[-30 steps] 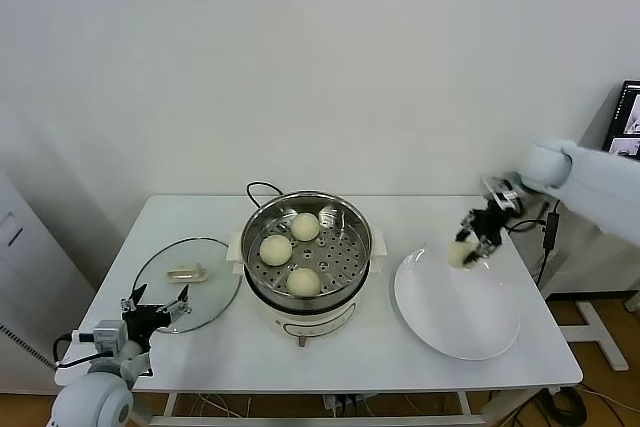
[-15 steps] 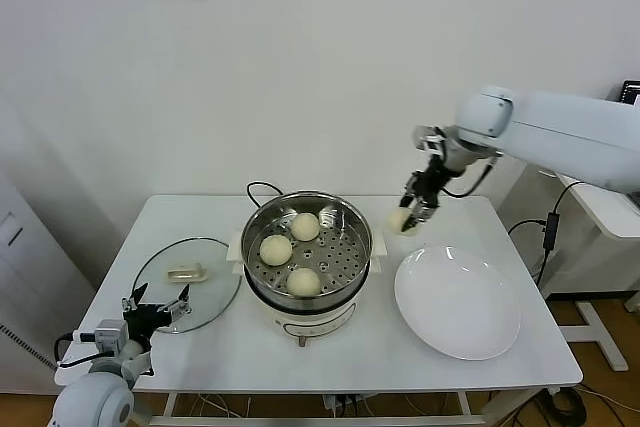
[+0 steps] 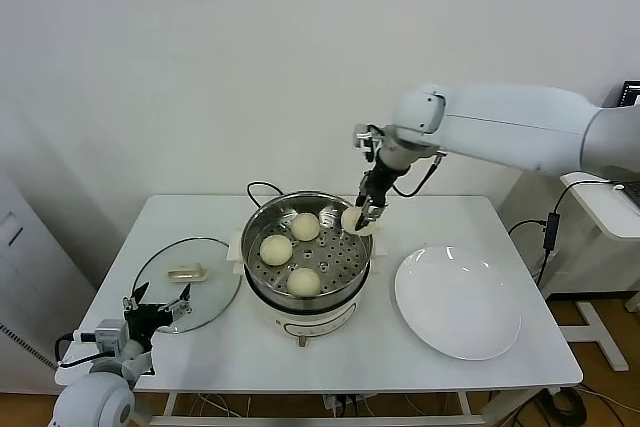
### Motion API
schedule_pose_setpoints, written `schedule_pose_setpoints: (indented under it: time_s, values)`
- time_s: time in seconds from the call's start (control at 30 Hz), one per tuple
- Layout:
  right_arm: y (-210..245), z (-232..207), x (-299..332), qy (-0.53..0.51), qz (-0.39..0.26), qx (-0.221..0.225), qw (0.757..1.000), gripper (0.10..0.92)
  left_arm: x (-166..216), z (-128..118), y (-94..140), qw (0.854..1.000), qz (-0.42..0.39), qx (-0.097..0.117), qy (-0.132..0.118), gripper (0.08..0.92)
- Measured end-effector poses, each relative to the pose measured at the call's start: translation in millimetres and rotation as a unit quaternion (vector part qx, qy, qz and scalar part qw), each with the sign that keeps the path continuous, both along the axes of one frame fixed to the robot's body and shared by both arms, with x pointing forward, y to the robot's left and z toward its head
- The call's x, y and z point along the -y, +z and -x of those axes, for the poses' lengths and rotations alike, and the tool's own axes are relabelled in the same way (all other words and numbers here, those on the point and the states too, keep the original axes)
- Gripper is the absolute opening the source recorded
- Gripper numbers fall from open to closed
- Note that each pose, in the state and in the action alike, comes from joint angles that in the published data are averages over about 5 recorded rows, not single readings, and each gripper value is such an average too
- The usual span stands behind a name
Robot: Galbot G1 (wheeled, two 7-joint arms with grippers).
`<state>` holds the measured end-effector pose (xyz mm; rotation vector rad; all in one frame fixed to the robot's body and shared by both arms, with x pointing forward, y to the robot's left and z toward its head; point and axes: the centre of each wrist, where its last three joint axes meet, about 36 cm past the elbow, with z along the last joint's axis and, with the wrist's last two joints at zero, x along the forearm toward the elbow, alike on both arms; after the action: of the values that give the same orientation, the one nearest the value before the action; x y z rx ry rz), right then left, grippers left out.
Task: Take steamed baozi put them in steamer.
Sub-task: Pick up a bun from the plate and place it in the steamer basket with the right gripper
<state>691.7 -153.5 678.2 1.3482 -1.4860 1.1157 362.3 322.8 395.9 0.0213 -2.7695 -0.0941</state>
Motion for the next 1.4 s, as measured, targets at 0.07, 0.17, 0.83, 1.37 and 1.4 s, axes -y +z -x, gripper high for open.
schedule_pose_setpoints:
  time_s: [0.07,0.17,0.83,1.37,1.4]
  values:
    - [-5.1,0.3,-6.9,-0.001,0.002,0.001,1.000,0.450,0.2,0.4,0.4,1.000,0.000,0.000,0.000,0.823]
    - [-13.2,0.6,-15.6,-0.003,0.005,0.002,1.000,0.450,-0.6,1.0,0.4,1.000,-0.001,0.000,0.000,0.823]
    - [-78.3,6.6,-44.1,-0.007,0.025,-0.008,1.000,0.456,-3.5,2.1,-0.4,1.000,-0.002,-0.002,0.004,0.823]
    - [-61.4,7.3,-28.3,-0.024,-0.012,0.007,1.000,0.815,-5.8,6.9,-2.7,1.000,-0.001,-0.005,0.009,0.823]
    - [-56.4,6.7,-24.1,-0.028,-0.021,0.010,0.999,0.818,-5.7,7.3,-2.2,1.000,0.000,-0.005,0.009,0.823]
